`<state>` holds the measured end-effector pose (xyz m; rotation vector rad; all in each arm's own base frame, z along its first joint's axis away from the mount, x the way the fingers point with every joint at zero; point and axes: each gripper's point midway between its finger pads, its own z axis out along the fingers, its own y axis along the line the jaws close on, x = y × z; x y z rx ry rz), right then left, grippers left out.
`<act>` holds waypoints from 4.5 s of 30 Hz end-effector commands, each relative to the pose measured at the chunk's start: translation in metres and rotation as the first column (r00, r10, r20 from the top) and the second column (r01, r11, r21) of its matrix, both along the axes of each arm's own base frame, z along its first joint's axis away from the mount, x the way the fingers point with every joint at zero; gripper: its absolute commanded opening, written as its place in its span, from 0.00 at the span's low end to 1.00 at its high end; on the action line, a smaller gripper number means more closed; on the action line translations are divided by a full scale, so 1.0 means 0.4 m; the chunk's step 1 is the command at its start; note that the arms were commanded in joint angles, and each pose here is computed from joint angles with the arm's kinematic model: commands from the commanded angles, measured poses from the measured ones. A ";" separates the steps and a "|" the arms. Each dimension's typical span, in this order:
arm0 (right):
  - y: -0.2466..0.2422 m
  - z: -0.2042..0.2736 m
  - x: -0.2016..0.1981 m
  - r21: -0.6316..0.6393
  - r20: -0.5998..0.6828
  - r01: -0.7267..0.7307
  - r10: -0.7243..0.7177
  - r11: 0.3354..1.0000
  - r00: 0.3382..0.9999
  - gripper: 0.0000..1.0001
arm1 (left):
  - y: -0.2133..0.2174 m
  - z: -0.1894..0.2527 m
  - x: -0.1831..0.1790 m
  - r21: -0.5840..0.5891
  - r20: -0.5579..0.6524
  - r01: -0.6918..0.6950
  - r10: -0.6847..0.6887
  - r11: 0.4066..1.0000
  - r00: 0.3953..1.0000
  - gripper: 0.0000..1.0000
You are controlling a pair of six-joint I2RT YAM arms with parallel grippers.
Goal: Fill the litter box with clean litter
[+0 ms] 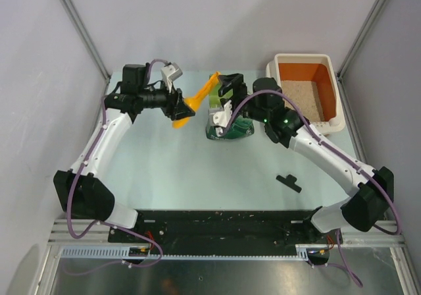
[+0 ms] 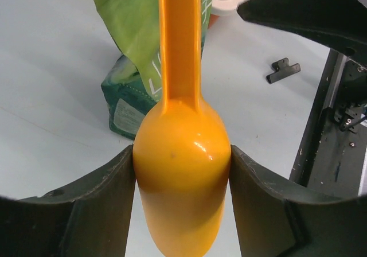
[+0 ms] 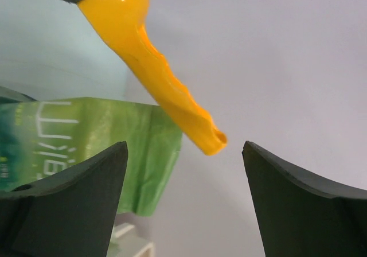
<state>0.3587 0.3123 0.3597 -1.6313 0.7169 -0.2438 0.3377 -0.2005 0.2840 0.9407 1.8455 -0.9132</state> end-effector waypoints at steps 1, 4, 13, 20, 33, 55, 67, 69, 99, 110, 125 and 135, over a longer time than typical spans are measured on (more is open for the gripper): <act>0.016 0.109 0.014 -0.031 0.320 -0.025 0.034 0.999 0.947 0.86 | -0.010 0.037 -0.060 -0.020 -0.037 0.001 -0.001 1.000 0.999 0.00; 0.033 0.065 0.015 -0.107 0.338 -0.049 0.083 0.993 0.937 0.85 | -0.029 0.043 -0.092 -0.034 -0.049 0.037 -0.039 0.999 0.998 0.00; 0.051 -0.003 0.026 -0.207 0.353 -0.054 0.126 0.977 0.927 0.51 | -0.057 0.050 -0.142 -0.053 -0.069 0.092 -0.096 0.994 0.993 0.00; -0.028 -0.040 -0.029 -0.256 0.202 -0.075 0.129 0.964 0.971 0.00 | -0.038 0.131 -0.137 0.022 0.202 0.129 -0.131 0.991 0.971 0.64; -0.126 -0.197 -0.277 -0.067 -0.773 0.054 -0.086 0.996 0.628 0.00 | -0.058 0.186 -0.196 0.409 0.767 0.085 -0.392 0.909 0.508 0.85; -0.149 -0.136 -0.287 0.071 -0.942 0.182 0.005 0.981 0.336 0.00 | -0.218 0.109 -0.163 0.572 0.788 0.001 -0.550 0.820 0.277 0.52; -0.137 -0.114 -0.287 0.130 -0.965 0.182 0.082 0.975 0.251 0.00 | -0.287 0.024 -0.135 0.661 0.733 0.025 -0.652 0.750 0.192 0.17; -0.149 -0.100 -0.283 0.144 -0.961 0.187 0.092 0.972 0.262 0.00 | -0.281 0.014 -0.124 0.668 0.726 0.011 -0.655 0.744 0.210 0.00; -0.313 0.130 -0.029 0.411 -0.844 0.682 0.535 0.605 0.034 0.91 | -0.351 0.190 0.003 0.057 0.518 0.074 -0.092 0.996 0.850 0.00; -0.296 0.104 -0.053 0.406 -0.851 0.676 0.525 0.615 0.033 0.73 | -0.388 0.189 0.050 0.018 0.478 0.051 -0.053 0.999 0.877 0.00; -0.275 0.093 -0.057 0.408 -0.848 0.663 0.529 0.628 0.021 0.41 | -0.409 0.185 0.064 0.007 0.471 0.058 -0.054 0.998 0.880 0.00; -0.266 0.091 -0.054 0.409 -0.843 0.661 0.538 0.629 0.009 0.44 | -0.415 0.181 0.063 0.011 0.474 0.071 -0.068 0.997 0.878 0.00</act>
